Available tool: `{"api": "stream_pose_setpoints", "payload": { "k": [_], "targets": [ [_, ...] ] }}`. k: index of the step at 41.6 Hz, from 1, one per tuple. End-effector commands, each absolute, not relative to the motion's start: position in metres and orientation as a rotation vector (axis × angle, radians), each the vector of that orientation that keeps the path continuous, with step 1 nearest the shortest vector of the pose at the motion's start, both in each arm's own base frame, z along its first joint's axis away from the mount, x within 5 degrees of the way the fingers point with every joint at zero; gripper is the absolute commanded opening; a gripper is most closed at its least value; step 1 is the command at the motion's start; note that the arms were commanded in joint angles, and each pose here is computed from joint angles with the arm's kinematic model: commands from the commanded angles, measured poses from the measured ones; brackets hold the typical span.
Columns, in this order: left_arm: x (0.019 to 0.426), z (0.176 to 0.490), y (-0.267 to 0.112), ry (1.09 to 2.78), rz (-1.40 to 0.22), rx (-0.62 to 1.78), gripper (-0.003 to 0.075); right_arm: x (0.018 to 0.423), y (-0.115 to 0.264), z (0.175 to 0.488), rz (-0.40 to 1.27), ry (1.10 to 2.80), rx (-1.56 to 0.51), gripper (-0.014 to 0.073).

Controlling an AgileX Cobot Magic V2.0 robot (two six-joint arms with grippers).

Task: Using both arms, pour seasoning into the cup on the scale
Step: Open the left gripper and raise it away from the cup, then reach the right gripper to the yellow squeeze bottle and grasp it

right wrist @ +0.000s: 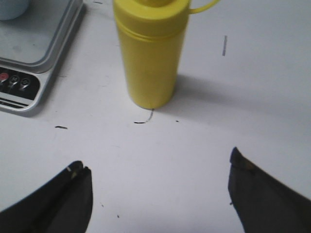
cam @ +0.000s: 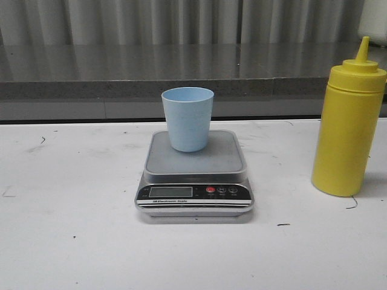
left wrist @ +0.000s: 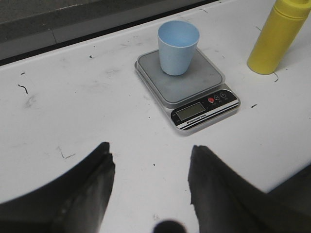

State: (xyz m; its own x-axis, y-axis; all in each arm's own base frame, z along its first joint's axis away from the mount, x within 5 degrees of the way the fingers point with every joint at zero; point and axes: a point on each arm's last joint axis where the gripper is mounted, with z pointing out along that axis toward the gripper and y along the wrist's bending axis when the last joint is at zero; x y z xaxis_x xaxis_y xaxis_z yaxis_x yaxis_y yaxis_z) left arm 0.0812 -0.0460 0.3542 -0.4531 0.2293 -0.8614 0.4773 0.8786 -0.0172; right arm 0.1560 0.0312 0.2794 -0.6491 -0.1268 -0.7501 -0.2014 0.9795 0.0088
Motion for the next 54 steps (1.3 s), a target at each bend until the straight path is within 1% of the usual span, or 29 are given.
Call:
{"api": "stream_pose_setpoints", "payload": {
  "k": [1, 6, 11, 17, 26, 34, 38, 47, 54],
  "targets": [
    [0.082, 0.367, -0.048, 1.97, -0.354, 0.49, 0.0344, 0.174, 0.039, 0.283, 0.149, 2.138, -0.228, 0.0596],
    [0.082, 0.367, -0.048, 1.97, -0.354, 0.49, 0.0344, 0.178, 0.039, 0.256, 0.166, 2.032, -0.18, 0.0596],
    [0.082, 0.367, -0.048, 1.97, -0.354, 0.49, 0.0344, 0.178, 0.037, 0.231, 0.156, 1.881, -0.153, 0.0596],
    [0.082, 0.367, -0.048, 1.97, -0.354, 0.49, 0.0344, 0.181, 0.036, 0.213, 0.143, 1.737, -0.132, 0.0596],
    [0.082, 0.367, -0.048, 1.97, -0.354, 0.49, 0.0344, 0.201, 0.039, 0.189, 0.125, 1.73, -0.131, 0.0596],
    [0.082, 0.367, -0.048, 1.97, -0.354, 0.49, 0.0344, 0.215, 0.041, 0.173, 0.123, 1.645, -0.113, 0.0596],
    [0.082, 0.367, -0.048, 1.97, -0.354, 0.49, 0.0344, 0.22, 0.04, 0.166, 0.129, 1.615, -0.069, 0.0596],
    [0.082, 0.367, -0.048, 1.97, -0.354, 0.49, 0.0344, 0.237, 0.042, 0.148, 0.119, 1.656, -0.05, 0.0596],
    [0.082, 0.367, -0.048, 1.97, -0.354, 0.49, 0.0344, 0.251, 0.046, 0.145, 0.128, 1.65, -0.064, 0.0596]
  ]
}}
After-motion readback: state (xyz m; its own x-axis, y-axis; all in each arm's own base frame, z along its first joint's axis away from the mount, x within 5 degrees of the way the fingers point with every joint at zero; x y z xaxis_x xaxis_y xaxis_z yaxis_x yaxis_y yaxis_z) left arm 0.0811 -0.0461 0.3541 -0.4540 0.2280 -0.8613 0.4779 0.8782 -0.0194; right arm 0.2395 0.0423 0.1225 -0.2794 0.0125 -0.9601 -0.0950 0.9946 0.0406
